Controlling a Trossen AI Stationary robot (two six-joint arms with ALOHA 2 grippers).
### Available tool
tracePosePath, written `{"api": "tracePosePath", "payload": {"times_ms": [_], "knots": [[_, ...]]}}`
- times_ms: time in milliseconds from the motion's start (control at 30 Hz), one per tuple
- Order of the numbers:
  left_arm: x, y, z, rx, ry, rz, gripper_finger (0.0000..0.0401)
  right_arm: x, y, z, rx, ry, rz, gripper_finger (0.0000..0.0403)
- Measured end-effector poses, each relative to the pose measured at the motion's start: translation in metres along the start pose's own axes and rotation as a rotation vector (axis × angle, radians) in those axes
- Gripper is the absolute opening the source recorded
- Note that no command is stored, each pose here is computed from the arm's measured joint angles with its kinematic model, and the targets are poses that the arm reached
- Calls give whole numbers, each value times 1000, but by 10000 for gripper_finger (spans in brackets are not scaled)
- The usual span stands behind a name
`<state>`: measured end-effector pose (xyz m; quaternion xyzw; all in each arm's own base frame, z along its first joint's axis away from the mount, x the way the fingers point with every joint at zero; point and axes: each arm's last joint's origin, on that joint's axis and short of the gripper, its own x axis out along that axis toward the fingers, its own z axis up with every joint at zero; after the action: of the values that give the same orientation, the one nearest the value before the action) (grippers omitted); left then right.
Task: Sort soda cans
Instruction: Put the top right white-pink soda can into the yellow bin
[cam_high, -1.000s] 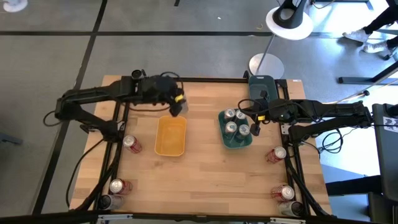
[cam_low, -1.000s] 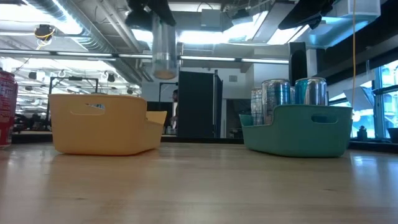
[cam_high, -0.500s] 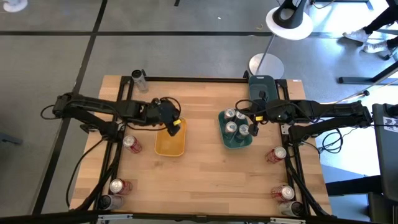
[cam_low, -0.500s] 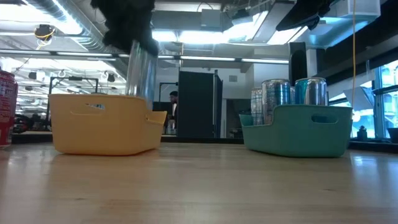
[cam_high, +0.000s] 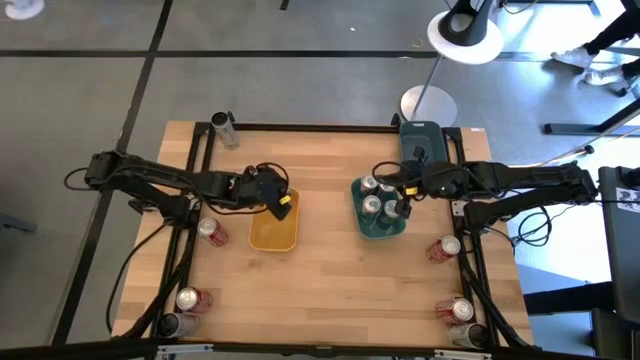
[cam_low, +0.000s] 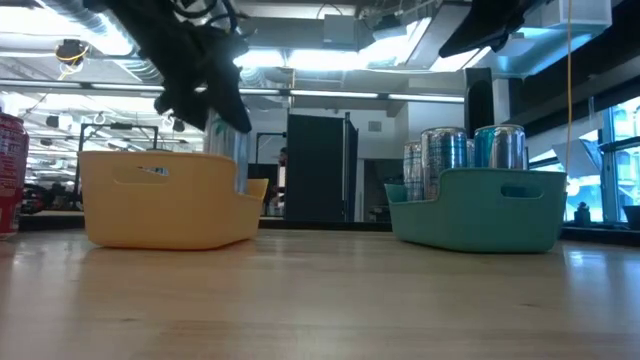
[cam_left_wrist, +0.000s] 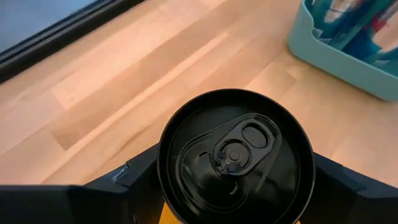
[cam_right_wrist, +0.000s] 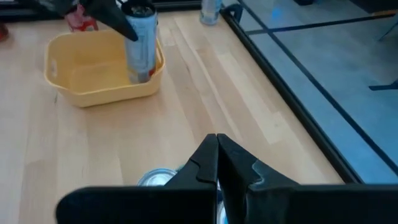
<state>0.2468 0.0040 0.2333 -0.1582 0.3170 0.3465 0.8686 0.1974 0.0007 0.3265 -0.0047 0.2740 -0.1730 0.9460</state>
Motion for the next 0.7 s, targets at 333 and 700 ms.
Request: {"api": "tracePosePath", "payload": {"times_ms": [333, 700], "knots": [[19, 11, -7, -26, -46, 11, 263, 2, 0, 0, -9, 3, -20, 5], [45, 24, 9, -4, -109, 67, 263, 2, 0, 0, -17, 3, -26, 5]]}}
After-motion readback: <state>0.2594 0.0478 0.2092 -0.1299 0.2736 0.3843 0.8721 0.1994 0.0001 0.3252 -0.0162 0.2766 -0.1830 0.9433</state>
